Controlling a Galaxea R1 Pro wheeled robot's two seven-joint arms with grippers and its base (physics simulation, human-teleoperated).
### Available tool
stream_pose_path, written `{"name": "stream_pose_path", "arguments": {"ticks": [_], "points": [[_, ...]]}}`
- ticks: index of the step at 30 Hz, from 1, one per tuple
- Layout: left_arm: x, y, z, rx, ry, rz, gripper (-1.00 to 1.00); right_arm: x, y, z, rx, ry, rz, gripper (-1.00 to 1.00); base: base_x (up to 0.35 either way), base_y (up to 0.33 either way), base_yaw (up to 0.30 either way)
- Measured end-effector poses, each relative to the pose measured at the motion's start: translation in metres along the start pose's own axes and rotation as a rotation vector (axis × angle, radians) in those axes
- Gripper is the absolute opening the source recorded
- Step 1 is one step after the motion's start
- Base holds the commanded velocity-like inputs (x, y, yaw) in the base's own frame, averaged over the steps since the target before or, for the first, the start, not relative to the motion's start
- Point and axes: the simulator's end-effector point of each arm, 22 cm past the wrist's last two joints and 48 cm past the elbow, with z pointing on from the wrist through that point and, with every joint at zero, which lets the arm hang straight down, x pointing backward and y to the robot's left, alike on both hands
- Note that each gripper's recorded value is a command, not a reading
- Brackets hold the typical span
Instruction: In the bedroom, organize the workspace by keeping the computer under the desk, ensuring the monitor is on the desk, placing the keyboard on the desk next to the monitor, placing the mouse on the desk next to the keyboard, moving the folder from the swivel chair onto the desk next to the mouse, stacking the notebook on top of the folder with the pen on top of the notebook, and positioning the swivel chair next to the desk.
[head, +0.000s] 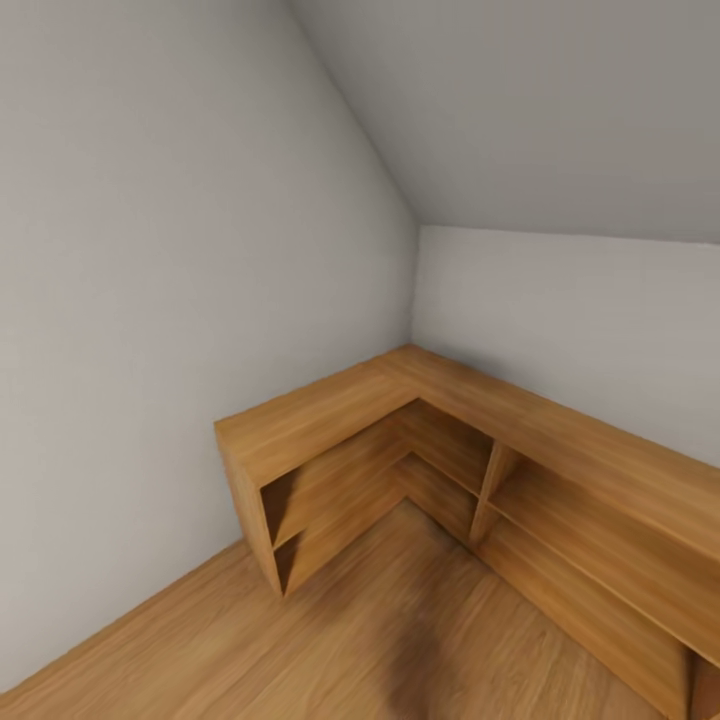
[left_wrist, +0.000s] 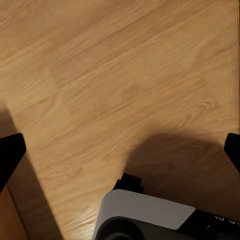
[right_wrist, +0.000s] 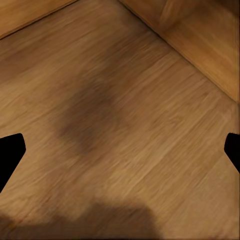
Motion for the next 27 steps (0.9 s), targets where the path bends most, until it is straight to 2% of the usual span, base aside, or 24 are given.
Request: {"name": "stream_pose_path", "arguments": {"ticks": [22, 27], "points": [[0.0000, -0.0002, 0.0000, 0.000, 0.000, 0.000, 1.00, 0.0000, 0.0001, 0.0000, -0.001, 0.000, 0.000, 1.00, 0.000, 0.000, -0.298], [0.0000, -0.0004, -0.0002, 0.001, 0.000, 0.000, 1.00, 0.0000, 0.0000, -0.0001, -0.001, 0.000, 0.001, 1.00, 0.094, 0.056, -0.300]]}}
